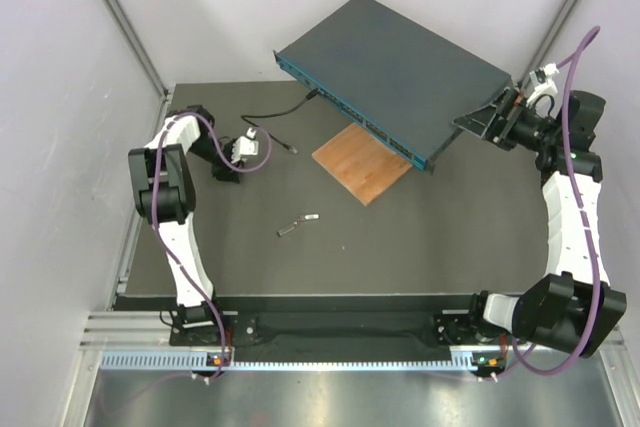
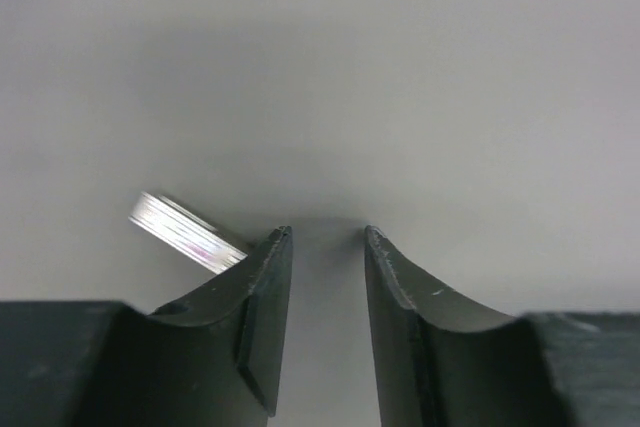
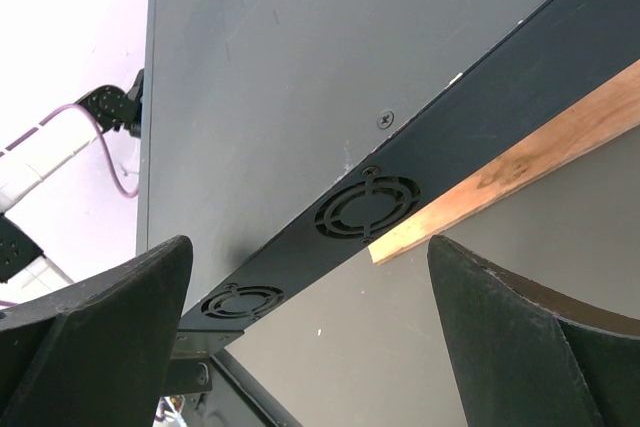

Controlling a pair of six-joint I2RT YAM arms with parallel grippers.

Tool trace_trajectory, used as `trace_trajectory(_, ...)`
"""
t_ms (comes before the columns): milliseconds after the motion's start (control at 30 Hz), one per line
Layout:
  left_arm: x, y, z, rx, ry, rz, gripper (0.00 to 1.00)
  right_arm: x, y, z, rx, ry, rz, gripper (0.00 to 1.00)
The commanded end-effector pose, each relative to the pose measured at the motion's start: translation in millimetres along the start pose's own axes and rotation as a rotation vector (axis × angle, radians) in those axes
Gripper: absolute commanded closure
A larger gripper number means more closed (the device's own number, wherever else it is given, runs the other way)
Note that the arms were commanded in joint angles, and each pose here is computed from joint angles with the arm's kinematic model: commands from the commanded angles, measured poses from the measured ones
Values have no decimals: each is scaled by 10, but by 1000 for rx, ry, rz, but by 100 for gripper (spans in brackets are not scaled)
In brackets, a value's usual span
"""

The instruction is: Insert the plug into the switch port

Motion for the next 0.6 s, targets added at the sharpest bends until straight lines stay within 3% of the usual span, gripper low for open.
trace_trajectory(0, 318, 138, -206, 29, -1, -52, 58, 85, 186, 94, 86, 16, -48, 0)
trace_trajectory(233, 476, 297, -114, 341, 211, -190, 49, 89, 181, 99, 91, 17, -52, 0)
trace_trajectory(567, 360, 125, 248, 487, 434, -189, 41, 104, 285, 112, 140, 0, -75, 0)
Point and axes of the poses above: each gripper's point midway between its finger pads, its own x axis back along the fingers, its own z axis along the line the jaws close on, y = z × x, the point moved 5 cm from there along x, back along the fingers, and after that the axes turned 11 degrees about x, right-handed, at the moved point
